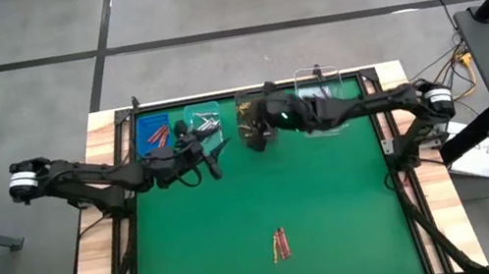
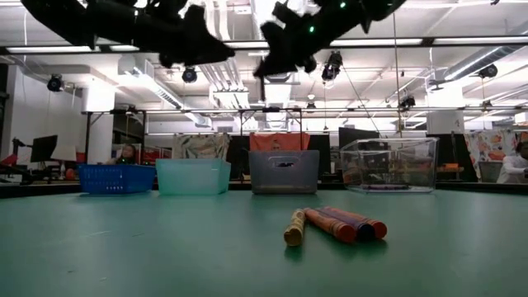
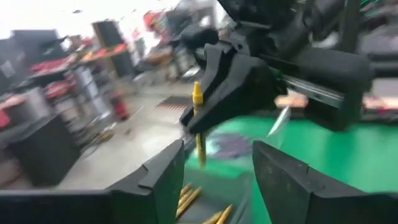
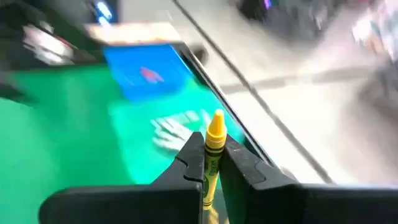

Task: Sort crayons
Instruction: Put the yellow crayon into the black bin

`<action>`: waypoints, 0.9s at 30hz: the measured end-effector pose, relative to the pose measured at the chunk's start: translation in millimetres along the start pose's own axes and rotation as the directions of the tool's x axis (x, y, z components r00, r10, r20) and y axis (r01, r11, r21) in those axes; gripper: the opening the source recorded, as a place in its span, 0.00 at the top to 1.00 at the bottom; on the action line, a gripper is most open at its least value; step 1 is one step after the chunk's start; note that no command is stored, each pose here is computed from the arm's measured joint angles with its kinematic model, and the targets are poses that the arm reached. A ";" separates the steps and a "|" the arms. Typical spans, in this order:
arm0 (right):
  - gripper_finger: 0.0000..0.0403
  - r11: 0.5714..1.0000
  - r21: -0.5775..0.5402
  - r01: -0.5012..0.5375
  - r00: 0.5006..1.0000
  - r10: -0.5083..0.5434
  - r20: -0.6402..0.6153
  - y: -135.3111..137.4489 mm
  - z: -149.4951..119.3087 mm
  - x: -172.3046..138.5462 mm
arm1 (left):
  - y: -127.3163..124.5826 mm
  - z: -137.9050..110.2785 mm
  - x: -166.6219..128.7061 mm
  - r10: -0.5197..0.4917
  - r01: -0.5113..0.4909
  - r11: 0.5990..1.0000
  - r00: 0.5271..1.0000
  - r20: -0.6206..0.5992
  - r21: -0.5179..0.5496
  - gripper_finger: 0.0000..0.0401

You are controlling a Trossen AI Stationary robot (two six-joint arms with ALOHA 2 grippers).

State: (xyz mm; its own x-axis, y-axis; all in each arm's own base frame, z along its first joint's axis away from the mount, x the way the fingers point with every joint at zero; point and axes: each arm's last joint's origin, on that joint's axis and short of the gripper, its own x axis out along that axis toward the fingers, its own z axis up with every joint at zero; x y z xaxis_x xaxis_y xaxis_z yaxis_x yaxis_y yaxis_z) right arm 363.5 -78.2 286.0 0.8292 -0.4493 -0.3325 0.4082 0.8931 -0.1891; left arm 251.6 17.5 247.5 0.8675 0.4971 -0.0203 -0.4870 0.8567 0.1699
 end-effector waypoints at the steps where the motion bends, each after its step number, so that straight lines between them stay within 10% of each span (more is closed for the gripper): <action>1: 0.97 1.000 0.004 0.020 0.998 -0.019 -0.054 -8.6 -0.3 5.2 | 2.0 -0.3 -2.3 0.024 -0.024 1.000 0.999 -0.025 0.003 0.57; 11: 0.97 0.983 0.096 0.156 0.927 -0.112 -0.358 -81.8 -49.6 68.9 | 11.5 -6.0 -15.2 0.115 -0.118 0.993 0.979 -0.168 -0.011 0.59; 27: 0.88 0.974 0.115 0.198 0.911 -0.139 -0.388 -103.0 -63.3 84.2 | 10.6 -13.8 -15.9 0.111 -0.123 0.992 0.966 -0.231 -0.036 0.59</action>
State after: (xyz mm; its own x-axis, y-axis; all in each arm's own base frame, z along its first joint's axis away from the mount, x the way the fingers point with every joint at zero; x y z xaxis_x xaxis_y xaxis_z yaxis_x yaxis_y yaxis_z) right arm 367.1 -209.3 219.0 0.5503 -0.5416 -0.6355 0.6051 0.7831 -0.1434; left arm 231.2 20.6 236.0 0.7608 0.6074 -0.2287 -0.5931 0.7937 0.1352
